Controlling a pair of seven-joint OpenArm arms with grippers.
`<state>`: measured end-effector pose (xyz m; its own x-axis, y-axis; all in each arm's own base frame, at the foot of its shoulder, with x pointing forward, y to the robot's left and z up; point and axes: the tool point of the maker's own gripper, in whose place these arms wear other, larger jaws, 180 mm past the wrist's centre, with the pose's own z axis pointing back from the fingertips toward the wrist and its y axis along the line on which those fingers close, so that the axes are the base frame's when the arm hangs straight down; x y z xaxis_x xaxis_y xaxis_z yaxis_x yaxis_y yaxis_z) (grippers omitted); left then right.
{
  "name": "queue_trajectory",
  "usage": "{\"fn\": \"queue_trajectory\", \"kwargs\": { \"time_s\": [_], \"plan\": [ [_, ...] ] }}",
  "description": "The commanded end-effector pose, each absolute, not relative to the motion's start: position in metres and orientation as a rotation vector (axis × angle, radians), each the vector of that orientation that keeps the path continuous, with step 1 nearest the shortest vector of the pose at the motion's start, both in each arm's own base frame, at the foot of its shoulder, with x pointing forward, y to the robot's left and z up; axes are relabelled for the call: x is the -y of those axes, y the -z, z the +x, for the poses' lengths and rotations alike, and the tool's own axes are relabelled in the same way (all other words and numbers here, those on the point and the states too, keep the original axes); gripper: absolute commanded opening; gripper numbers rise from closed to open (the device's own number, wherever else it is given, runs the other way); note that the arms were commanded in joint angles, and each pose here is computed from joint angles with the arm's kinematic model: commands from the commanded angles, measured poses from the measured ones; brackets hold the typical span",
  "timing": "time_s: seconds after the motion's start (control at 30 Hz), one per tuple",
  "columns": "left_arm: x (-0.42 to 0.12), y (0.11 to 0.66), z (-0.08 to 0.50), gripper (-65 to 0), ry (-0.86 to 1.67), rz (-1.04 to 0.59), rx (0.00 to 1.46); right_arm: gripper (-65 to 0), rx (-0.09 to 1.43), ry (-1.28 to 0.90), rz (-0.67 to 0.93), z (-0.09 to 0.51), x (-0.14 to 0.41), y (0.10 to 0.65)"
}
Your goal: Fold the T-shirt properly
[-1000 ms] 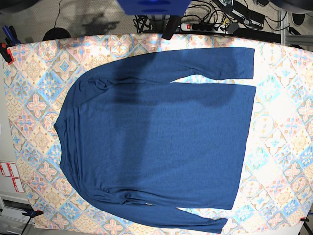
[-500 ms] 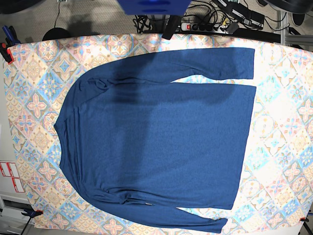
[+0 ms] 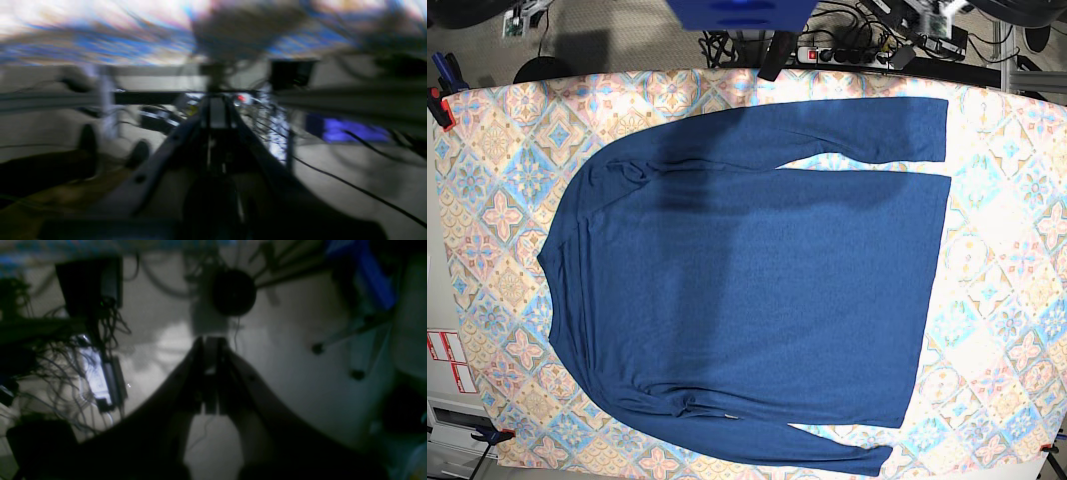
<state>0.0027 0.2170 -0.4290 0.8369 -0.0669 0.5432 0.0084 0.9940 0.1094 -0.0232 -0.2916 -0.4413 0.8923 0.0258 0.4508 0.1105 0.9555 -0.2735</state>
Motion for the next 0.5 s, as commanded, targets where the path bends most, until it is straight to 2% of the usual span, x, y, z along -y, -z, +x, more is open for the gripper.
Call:
{"fn": "queue_trajectory", "kwargs": {
  "time_s": [0.0, 0.17, 0.4, 0.47],
  "plan": [
    [-0.216, 0.418, 0.009, -65.0, 0.027, 0.096, 0.609, -65.0, 0.506, 0.034, -0.3, -0.013, 0.291, 0.43],
    [-0.222, 0.401, 0.039, -64.4, -0.08, 0.064, 0.694, -65.0, 0.53, 0.022, -0.286, 0.012, 0.281, 0.414],
    [-0.247, 0.391, 0.078, -53.0, -0.228, 0.058, 0.803, -65.0, 0.567, 0.035, -0.271, 0.046, 0.275, 0.412],
    [-0.253, 0.392, 0.085, -50.7, -0.271, 0.048, 0.794, -65.0, 0.571, 0.046, -0.269, 0.055, 0.274, 0.413]
  ]
}}
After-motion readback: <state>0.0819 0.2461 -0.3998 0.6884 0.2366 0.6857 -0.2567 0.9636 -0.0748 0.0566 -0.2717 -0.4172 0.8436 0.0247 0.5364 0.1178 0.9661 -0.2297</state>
